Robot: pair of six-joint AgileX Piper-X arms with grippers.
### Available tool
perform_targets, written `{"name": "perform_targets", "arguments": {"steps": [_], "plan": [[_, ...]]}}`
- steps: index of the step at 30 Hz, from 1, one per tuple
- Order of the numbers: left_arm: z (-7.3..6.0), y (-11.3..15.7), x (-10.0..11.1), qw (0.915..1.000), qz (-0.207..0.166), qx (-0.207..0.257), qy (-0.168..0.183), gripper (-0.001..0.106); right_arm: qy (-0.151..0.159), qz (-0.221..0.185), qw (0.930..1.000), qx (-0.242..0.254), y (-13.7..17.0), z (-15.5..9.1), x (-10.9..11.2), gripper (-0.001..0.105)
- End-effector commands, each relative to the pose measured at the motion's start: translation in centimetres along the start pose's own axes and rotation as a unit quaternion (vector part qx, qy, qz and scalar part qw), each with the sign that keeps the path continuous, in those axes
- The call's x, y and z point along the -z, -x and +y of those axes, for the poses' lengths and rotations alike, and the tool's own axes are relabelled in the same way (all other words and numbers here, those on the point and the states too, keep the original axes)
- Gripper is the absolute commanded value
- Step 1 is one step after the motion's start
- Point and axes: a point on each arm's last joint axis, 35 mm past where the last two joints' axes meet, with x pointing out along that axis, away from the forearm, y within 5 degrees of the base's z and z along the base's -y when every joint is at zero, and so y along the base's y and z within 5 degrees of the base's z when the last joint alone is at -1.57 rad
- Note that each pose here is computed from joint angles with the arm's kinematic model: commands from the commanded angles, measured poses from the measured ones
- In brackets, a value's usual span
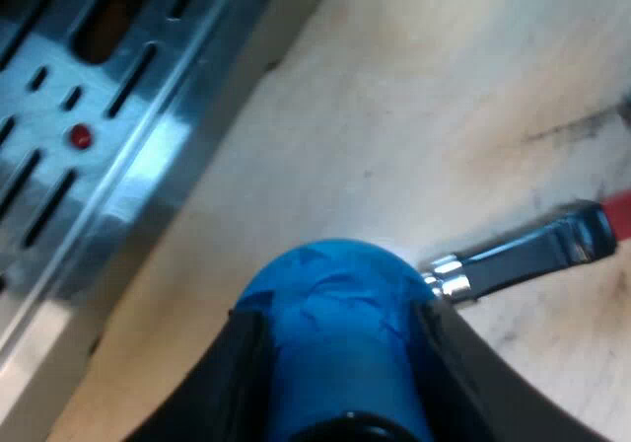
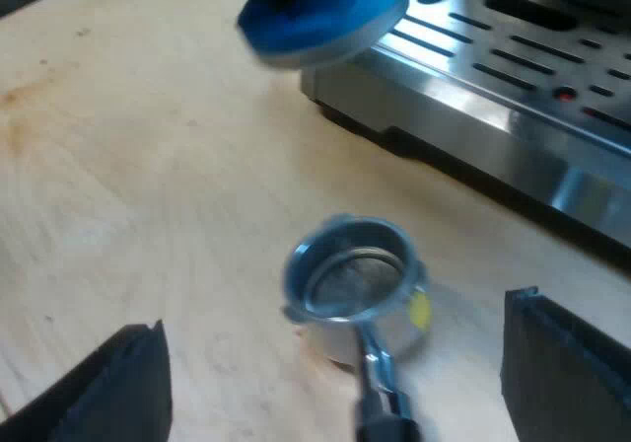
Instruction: Grind coffee beans and then tamp
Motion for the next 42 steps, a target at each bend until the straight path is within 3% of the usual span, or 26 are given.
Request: {"name": "perform_targets", "arguments": {"steps": [1,6,14,16,21,35,42], "plan": [[1.3,1.0,-0.1,0.9991,-0.012,-0.023,0.033,0.001,0.001,-0.030,0.9995,-0.007,0.0,0.0,-0.8,0.070],[3.3,1.5,0.6,0.9969,0.009,-0.045,0.063,0.001,-0.007,-0.060,0.9982,-0.004,0.1,-0.1,-1.4,0.070],[5.8,1.9,1.3,0.9912,0.019,-0.071,0.110,0.001,-0.007,-0.062,0.9980,-0.006,0.1,-0.1,-1.5,0.070],[7.0,1.8,2.0,0.9881,0.025,-0.083,0.127,0.001,-0.007,-0.062,0.9980,-0.006,0.1,-0.1,-1.5,0.070],[8.7,1.0,3.6,0.9845,0.038,-0.093,0.144,0.001,-0.007,-0.062,0.9980,-0.006,0.1,-0.1,-1.5,0.070],[9.3,-3.7,7.9,0.9831,0.041,-0.091,0.154,0.001,-0.007,-0.062,0.9980,-0.006,0.1,-0.1,-1.5,0.070],[9.5,-4.9,8.9,0.9829,0.043,-0.090,0.154,0.001,-0.007,-0.062,0.9980,-0.006,0.1,-0.1,-1.5,0.070]]}}
